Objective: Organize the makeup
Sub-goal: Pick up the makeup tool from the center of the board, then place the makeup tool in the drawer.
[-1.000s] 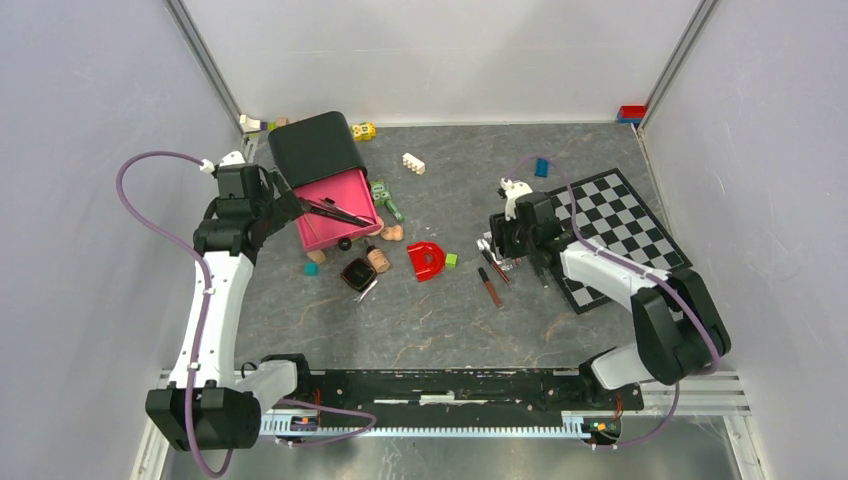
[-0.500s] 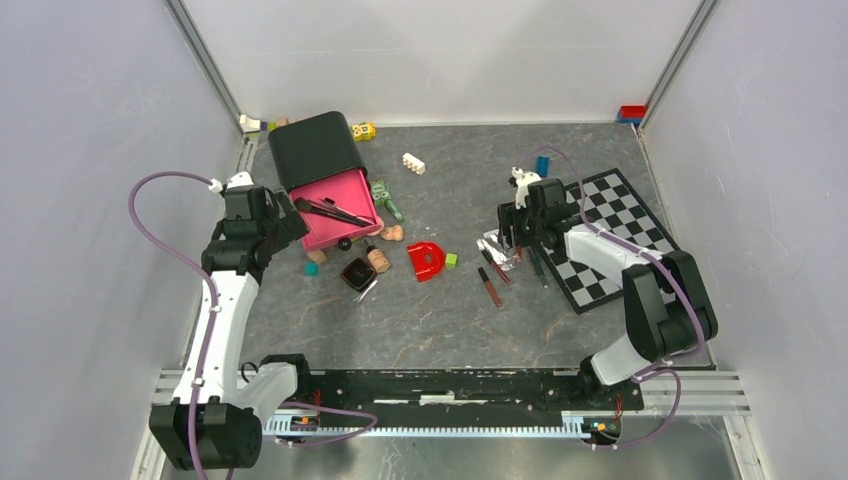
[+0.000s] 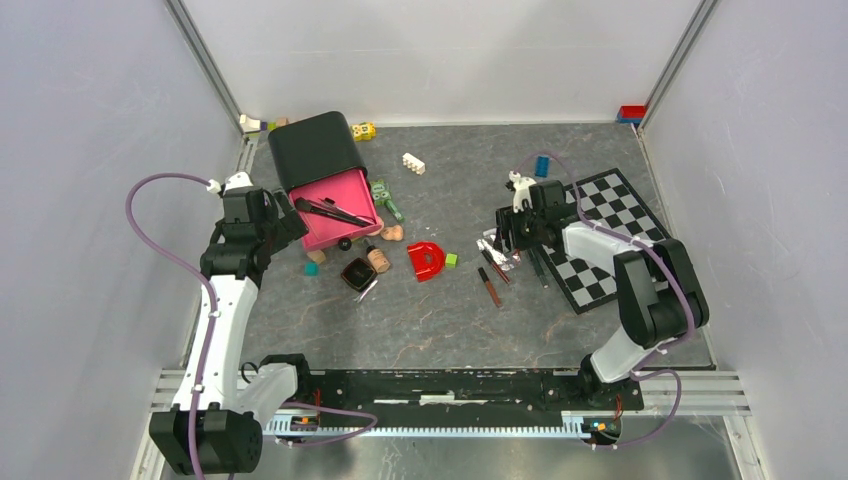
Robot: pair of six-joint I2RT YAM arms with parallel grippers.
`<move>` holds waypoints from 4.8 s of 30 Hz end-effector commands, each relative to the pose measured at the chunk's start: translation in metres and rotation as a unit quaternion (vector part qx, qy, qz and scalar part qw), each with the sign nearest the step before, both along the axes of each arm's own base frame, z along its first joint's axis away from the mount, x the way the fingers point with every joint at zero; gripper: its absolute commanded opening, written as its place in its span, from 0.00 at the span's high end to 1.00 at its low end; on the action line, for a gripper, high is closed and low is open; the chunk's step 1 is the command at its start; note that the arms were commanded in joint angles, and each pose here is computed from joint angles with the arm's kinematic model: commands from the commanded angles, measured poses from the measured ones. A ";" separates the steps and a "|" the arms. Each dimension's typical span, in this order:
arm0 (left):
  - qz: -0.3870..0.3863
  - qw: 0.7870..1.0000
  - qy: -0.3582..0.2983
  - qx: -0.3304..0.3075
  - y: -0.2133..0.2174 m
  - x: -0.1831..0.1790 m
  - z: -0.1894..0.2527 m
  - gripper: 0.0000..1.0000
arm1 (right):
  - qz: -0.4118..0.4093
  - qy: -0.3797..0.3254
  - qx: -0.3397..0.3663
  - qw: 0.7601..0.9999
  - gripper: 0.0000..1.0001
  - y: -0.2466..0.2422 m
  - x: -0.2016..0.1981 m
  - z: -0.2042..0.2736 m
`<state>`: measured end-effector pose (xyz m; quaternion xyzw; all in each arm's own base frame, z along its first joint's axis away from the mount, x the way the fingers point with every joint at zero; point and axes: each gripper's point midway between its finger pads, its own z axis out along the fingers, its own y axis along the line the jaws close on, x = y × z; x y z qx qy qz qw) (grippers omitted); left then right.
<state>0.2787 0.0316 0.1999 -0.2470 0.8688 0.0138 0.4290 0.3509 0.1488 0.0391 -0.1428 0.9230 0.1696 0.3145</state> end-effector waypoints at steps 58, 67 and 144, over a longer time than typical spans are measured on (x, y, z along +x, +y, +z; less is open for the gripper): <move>0.038 0.998 -0.026 0.039 0.018 -0.032 0.020 0.00 | 0.176 -0.176 0.360 0.899 1.00 0.258 0.006 0.279; 0.045 0.998 -0.035 0.041 0.020 -0.035 0.024 0.00 | 0.241 -0.165 0.383 0.876 1.00 0.350 0.005 0.290; 0.047 0.998 -0.025 0.041 0.021 -0.034 0.020 0.00 | 0.269 -0.185 0.216 0.920 0.88 0.383 0.041 0.168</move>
